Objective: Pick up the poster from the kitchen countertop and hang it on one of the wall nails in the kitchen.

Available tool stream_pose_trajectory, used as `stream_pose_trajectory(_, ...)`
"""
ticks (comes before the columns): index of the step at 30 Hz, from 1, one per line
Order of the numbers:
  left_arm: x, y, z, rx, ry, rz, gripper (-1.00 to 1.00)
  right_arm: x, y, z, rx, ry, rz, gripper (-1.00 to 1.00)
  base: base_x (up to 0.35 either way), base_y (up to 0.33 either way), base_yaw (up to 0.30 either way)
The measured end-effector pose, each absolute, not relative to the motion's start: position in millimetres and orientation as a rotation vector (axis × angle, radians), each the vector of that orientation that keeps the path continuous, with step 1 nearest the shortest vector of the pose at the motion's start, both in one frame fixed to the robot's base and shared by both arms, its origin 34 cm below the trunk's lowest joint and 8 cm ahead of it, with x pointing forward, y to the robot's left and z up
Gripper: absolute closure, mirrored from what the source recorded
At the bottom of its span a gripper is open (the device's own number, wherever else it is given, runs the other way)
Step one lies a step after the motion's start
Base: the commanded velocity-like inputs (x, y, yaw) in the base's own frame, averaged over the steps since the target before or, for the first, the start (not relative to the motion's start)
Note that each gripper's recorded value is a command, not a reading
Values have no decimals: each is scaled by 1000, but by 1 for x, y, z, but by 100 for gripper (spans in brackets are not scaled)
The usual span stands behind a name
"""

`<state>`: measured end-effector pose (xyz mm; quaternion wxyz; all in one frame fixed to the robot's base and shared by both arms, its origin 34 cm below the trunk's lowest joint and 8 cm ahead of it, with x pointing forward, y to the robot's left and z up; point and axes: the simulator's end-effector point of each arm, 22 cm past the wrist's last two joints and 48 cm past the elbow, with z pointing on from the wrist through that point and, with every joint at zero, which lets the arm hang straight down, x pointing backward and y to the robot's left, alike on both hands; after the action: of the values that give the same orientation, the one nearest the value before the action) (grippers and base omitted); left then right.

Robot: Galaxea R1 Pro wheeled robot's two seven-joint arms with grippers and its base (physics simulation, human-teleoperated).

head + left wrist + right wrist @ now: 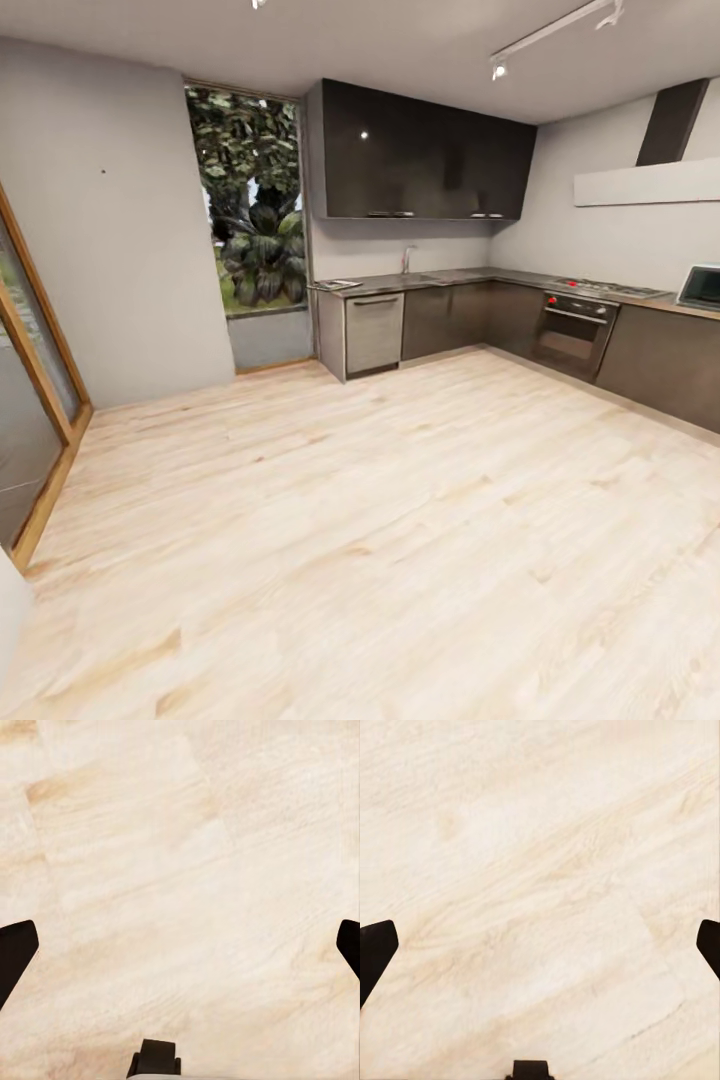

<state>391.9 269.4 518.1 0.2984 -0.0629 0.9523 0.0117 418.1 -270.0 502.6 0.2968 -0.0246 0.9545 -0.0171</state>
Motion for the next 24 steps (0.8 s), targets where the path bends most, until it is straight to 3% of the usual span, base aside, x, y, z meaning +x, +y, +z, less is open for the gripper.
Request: stream_pose_trajectory(24,392,270,518,-167,2529,32,-100,418,-270,502,-66,2538,-45,-100,339,137,0)
